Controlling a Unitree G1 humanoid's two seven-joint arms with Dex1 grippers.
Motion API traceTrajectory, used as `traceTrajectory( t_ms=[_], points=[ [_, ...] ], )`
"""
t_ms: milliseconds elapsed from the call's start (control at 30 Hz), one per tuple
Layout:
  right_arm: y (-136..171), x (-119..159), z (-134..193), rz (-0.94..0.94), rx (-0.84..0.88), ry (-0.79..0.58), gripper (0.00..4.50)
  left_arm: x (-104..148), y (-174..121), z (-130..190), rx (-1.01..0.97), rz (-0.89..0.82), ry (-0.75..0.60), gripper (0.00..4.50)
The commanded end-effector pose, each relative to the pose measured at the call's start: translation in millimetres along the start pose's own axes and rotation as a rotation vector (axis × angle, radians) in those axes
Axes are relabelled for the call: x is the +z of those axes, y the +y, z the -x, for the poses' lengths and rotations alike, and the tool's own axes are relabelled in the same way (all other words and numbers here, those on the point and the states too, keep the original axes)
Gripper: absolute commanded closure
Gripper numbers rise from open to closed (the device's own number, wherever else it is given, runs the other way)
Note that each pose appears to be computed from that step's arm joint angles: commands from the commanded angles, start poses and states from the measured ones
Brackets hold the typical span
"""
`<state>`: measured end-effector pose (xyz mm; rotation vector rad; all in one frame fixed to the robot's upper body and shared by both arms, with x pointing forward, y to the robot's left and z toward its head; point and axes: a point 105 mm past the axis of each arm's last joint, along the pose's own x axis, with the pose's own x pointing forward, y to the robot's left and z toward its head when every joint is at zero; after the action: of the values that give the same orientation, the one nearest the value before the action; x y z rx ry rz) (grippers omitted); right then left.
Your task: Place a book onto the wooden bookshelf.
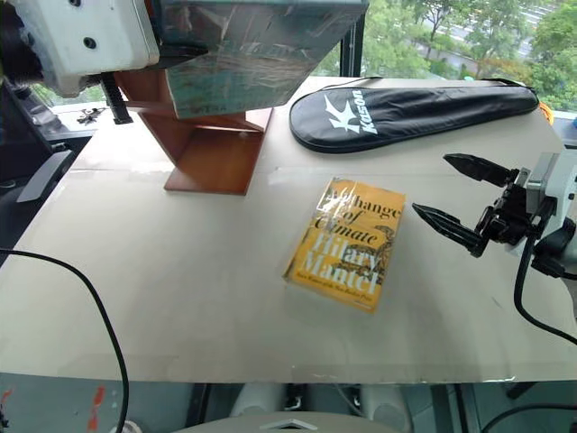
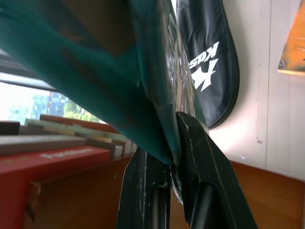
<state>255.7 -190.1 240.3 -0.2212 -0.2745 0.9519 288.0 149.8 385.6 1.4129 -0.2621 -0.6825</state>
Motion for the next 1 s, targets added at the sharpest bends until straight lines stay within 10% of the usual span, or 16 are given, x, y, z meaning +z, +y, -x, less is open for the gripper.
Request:
traceTrajectory(
  t_ms=[33,333,633,1000],
  points=[
    [1.8,6.9,-2.4,0.040,0.017,-0.023,0.00,-1.5,33.0,24.1,0.140,0.058,0.005,4.42],
    [4.5,7.4,-2.4,0.035,0.026,-0.019,0.00,20.5,39.8,26.0,0.181,0.171,-0.101,4.42],
    [2.8,15.1,-8.9,0.031,0.047,-0.082,0.00,-74.0,6.0,41.8,-0.049,0.007,0.504,4.42],
    [-0.4,14.9,-16.9,0.025,0.070,-0.085,0.00,-93.0,-19.9,-24.3,-0.183,0.032,0.515,4.42]
  ],
)
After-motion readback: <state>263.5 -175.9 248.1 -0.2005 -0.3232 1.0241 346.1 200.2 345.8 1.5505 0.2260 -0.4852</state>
